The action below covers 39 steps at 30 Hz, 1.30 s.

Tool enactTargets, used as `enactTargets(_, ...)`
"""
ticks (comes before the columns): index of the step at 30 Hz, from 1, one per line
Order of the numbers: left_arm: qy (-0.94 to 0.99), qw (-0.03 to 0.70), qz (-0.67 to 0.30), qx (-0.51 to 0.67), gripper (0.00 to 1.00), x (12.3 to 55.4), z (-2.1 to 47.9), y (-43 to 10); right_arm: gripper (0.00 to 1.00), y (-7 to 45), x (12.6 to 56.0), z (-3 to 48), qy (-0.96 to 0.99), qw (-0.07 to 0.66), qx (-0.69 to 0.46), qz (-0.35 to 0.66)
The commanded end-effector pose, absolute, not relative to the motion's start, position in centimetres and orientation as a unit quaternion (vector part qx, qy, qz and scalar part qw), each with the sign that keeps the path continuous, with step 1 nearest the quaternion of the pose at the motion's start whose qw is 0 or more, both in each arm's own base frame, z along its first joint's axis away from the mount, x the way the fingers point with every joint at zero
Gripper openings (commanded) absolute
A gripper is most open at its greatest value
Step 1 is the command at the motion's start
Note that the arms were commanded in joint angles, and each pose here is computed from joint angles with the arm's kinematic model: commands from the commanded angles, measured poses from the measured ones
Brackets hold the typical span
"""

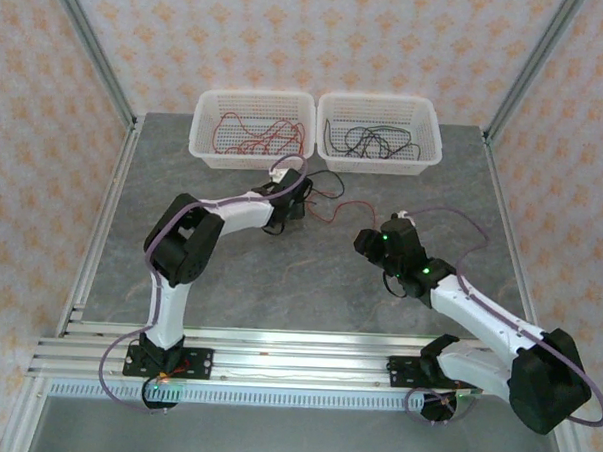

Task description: Untangle the cables

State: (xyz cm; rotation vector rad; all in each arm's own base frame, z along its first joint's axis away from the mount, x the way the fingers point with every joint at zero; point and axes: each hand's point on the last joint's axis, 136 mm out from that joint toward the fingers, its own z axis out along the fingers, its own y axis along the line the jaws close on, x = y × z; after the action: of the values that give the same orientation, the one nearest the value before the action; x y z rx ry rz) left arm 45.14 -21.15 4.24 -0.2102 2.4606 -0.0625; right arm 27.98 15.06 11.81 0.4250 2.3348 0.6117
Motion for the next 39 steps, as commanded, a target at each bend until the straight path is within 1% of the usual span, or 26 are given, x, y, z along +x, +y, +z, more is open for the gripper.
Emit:
enactTargets(1, 0.929, 0.355, -0.060, -0.091, 0.61, 44.9, 7.1, -21.9, 0.55, 14.9, 28.1, 12.7, 0.893, 0.345, 0.165, 0.236)
enactTargets(6, 0.922, 0.357, -0.106, -0.105, 0.62, 45.0, 8.6, -23.2, 0.55, 15.1, 28.3, 12.5, 0.895, 0.343, 0.160, 0.235)
enactTargets(11, 0.922, 0.359, -0.097, -0.109, 0.62, 47.2, 8.7, -24.2, 0.55, 15.0, 28.1, 12.2, 0.896, 0.341, 0.160, 0.236)
enactTargets(17, 0.930, 0.337, -0.074, -0.127, 0.60, 49.8, 6.0, -24.4, 0.55, 14.6, 27.7, 11.9, 0.896, 0.342, 0.164, 0.232)
enactTargets(21, 0.930, 0.329, -0.066, -0.150, 0.57, 50.6, 4.7, -23.9, 0.55, 14.3, 27.5, 12.0, 0.895, 0.344, 0.166, 0.230)
enactTargets(26, 0.929, 0.328, -0.051, -0.162, 0.57, 50.6, 4.1, -23.4, 0.55, 14.1, 27.4, 11.9, 0.895, 0.346, 0.167, 0.227)
enactTargets(29, 0.935, 0.316, -0.040, -0.157, 0.56, 50.4, 2.7, -23.3, 0.55, 14.3, 27.5, 12.0, 0.895, 0.345, 0.167, 0.230)
enactTargets(31, 0.939, 0.307, -0.029, -0.154, 0.53, 50.2, 1.5, -23.0, 0.55, 14.3, 27.4, 12.0, 0.894, 0.345, 0.167, 0.231)
enactTargets(36, 0.952, 0.272, -0.004, -0.143, 0.42, 48.7, -1.8, -22.3, 0.55, 14.1, 27.4, 12.2, 0.893, 0.348, 0.168, 0.229)
enactTargets(39, 0.959, 0.251, 0.009, -0.132, 0.39, 46.6, -3.0, -21.5, 0.55, 14.0, 27.3, 12.4, 0.893, 0.350, 0.169, 0.228)
